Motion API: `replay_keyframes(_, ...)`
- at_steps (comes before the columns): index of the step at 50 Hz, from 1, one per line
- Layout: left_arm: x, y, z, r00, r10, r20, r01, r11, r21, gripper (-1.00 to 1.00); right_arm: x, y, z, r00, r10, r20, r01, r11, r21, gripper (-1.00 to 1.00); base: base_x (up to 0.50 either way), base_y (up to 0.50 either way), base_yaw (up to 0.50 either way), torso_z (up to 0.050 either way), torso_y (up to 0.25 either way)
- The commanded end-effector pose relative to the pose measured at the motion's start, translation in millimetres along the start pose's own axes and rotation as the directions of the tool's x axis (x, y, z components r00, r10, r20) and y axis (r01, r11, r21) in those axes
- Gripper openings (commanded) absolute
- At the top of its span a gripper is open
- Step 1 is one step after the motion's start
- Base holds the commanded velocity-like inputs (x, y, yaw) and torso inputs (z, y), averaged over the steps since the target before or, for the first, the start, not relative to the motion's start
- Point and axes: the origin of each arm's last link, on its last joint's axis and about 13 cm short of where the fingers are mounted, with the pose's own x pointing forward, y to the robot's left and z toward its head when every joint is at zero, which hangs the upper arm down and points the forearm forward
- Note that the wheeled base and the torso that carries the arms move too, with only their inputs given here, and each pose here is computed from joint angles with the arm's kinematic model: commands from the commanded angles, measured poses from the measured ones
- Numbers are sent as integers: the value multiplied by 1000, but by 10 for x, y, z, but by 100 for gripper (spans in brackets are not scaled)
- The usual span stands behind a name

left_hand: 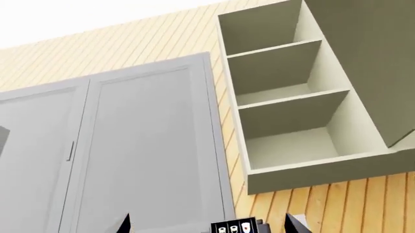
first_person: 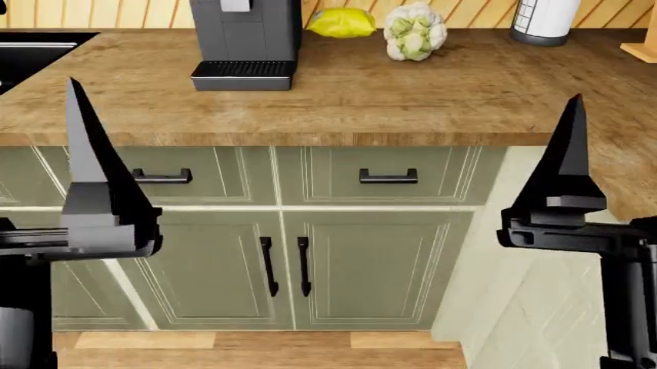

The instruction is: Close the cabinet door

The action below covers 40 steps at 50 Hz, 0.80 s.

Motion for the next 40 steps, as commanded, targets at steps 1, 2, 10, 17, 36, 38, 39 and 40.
replay_keyframes(1,-28,94,179,999,38,13,-39,998,49,100,-46,-39,179,1000,-24,6,24,1000,-15,100,0,0,0,0,0)
replay_keyframes(2,-22,96,184,999,45,15,-46,998,49,100,-44,-36,176,1000,-23,5,23,1000,-16,100,0,0,0,0,0)
replay_keyframes(10,-17,98,201,999,46,23,-47,998,51,100,-42,-34,178,1000,-24,3,24,1000,-16,100,0,0,0,0,0)
replay_keyframes(17,-22,96,210,999,36,28,-37,998,54,100,-49,-31,184,1000,-21,5,21,1000,-13,100,0,0,0,0,0)
replay_keyframes(36,-24,89,224,999,31,30,-33,998,53,100,-54,-29,190,1000,-19,6,19,1000,-6,100,0,0,0,0,0)
replay_keyframes(38,-20,92,226,999,33,30,-34,998,53,100,-50,-31,190,1000,-20,6,20,1000,-2,100,0,0,0,0,0)
replay_keyframes(39,-17,93,225,999,38,29,-39,998,52,100,-48,-30,182,1000,-20,3,20,1000,-1,100,0,0,0,0,0)
replay_keyframes(40,-20,90,224,999,35,28,-37,998,52,100,-49,-29,180,1000,-19,1,19,1000,1,100,0,0,0,0,0)
